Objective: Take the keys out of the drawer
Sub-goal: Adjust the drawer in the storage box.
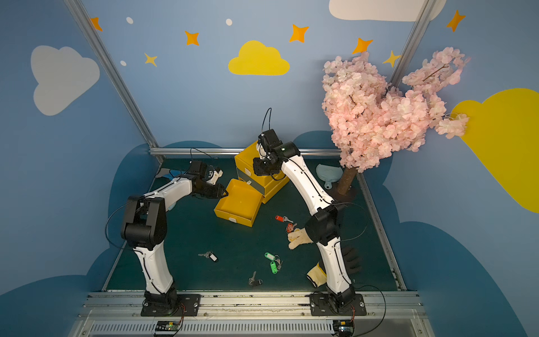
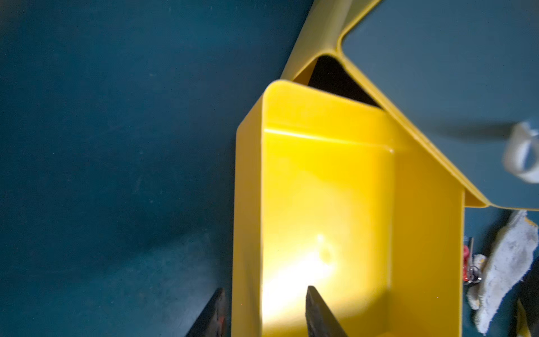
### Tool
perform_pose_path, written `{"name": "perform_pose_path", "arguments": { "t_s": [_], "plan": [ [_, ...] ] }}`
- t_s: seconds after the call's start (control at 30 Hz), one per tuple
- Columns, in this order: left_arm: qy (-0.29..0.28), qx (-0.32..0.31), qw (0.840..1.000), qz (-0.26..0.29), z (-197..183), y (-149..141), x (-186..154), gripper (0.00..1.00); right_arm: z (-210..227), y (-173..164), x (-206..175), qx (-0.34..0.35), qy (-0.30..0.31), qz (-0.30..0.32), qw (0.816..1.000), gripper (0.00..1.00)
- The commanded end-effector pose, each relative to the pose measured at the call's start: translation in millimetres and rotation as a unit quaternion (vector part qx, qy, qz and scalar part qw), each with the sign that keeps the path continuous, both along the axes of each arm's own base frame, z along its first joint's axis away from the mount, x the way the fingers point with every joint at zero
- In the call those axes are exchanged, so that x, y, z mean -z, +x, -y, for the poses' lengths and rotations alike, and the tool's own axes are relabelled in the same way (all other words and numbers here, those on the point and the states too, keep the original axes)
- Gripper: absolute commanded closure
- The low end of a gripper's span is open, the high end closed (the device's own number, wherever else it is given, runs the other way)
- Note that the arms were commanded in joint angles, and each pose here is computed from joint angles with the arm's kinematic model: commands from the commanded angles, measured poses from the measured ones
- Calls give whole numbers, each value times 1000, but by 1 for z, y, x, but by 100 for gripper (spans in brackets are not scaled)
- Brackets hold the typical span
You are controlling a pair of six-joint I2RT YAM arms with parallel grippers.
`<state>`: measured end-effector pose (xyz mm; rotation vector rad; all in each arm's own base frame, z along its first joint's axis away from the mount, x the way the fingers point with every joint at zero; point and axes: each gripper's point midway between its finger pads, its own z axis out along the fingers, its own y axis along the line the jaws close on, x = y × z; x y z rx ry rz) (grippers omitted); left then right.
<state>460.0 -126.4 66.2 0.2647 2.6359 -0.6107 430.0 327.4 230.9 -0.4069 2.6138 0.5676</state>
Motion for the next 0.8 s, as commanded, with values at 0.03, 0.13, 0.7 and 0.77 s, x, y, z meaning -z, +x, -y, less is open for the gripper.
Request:
{"name": "perform_pose_path", "arguments": {
  "t_s": [0.03,0.13,0.7,0.77],
  "plan": [
    [3,27,999,21,3,8,0,58,51,-56,117,11,-159,-205,966,72],
    [0,41,999,31,5,13,-3,64,50,-55,116,10,-157,-202,967,72],
    [59,143,986,61,6,11,8,80,49,-56,116,-5,-152,-202,967,72],
    [61,157,983,70,8,11,8,81,49,-56,115,-6,-152,-203,967,72]
  ]
}}
